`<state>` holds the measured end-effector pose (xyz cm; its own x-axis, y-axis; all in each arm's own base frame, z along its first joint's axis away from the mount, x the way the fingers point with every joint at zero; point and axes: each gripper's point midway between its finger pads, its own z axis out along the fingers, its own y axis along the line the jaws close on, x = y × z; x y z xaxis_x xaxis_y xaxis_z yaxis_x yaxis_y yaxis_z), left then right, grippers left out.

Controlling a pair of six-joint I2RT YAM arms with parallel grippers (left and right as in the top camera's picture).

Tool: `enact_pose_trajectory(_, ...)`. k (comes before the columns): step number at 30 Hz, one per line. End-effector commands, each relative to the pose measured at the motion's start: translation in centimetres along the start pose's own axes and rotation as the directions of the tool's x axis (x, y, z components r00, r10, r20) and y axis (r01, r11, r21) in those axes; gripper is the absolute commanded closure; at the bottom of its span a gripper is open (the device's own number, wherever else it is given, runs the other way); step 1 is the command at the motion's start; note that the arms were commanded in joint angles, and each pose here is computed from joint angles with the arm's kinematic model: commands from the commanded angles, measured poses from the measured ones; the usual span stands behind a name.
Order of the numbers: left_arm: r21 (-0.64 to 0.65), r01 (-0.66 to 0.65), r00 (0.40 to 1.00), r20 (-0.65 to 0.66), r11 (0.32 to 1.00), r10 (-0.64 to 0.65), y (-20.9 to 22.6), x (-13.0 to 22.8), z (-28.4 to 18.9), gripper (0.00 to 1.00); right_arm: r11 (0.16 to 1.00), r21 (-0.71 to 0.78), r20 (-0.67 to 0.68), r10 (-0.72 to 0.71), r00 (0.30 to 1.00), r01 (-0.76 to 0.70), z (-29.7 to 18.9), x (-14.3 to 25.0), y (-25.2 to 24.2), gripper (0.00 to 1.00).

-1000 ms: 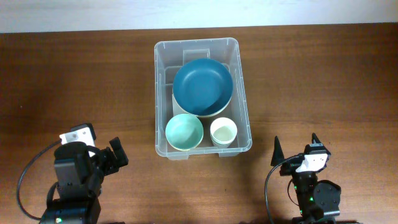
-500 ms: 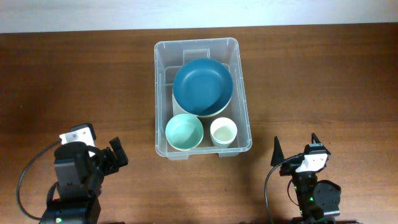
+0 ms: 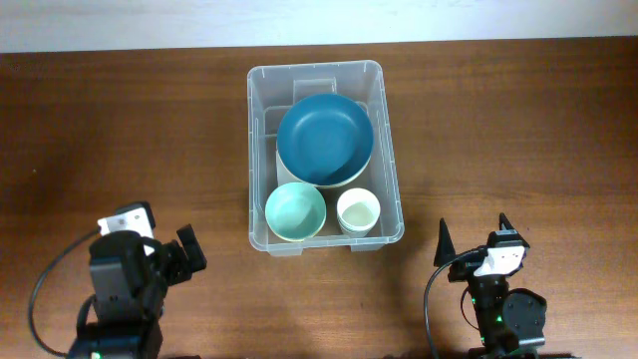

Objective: Pack container

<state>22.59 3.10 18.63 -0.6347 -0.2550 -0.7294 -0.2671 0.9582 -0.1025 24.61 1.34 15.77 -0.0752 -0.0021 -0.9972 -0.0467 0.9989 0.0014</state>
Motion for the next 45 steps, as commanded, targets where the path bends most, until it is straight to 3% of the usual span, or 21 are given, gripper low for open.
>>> enact_pose_trajectory(1, -0.009, -0.003, 1.000, 0.011, 1.000, 0.003, 0.6, 1.8, 0.3, 0.00, 1.000, -0.003, -0.002, 0.001, 1.000, -0.001, 0.0, 0.2, 0.0, 0.01)
enact_pose_trajectory(7, 0.018, -0.001, 0.991, 0.133, 1.000, -0.001, 0.8, 3.9, 1.7, 0.00, 1.000, -0.003, -0.002, 0.001, 1.000, -0.001, 0.0, 0.2, 0.0, 0.01)
enact_pose_trajectory(12, 0.052, -0.050, 0.961, 0.275, 0.997, 0.033, 0.3, 3.7, 2.6, 0.00, 1.000, -0.003, -0.002, 0.001, 1.000, -0.001, 0.0, 0.2, 0.0, 0.01)
enact_pose_trajectory(16, 0.067, -0.126, 0.905, 0.417, 0.990, 0.087, -0.6, 2.5, 2.9, 0.00, 1.000, -0.003, -0.002, 0.001, 1.000, -0.001, 0.0, 0.2, 0.0, 0.01)
enact_pose_trajectory(23, 0.038, -0.319, 0.757, 0.612, 0.947, 0.230, -2.6, 0.4, 2.2, 0.00, 1.000, -0.003, -0.002, 0.001, 1.000, -0.001, 0.0, 0.2, 0.0, 0.01)
enact_pose_trajectory(28, 0.014, -0.361, 0.708, 0.655, 0.933, 0.264, -3.0, 0.3, 2.5, 0.00, 1.000, -0.003, -0.002, 0.001, 1.000, -0.001, 0.0, 0.2, 0.0, 0.01)
enact_pose_trajectory(36, 0.057, -0.391, 0.745, 0.606, 0.919, 0.280, -3.4, 2.3, 3.7, 0.00, 1.000, -0.003, -0.002, 0.001, 1.000, -0.001, 0.0, 0.2, 0.0, 0.01)
enact_pose_trajectory(45, 0.068, -0.399, 0.735, 0.620, 0.915, 0.275, -3.7, 2.1, 3.4, 0.00, 1.000, -0.003, -0.002, 0.001, 1.000, -0.001, 0.0, 0.2, 0.0, 0.01)
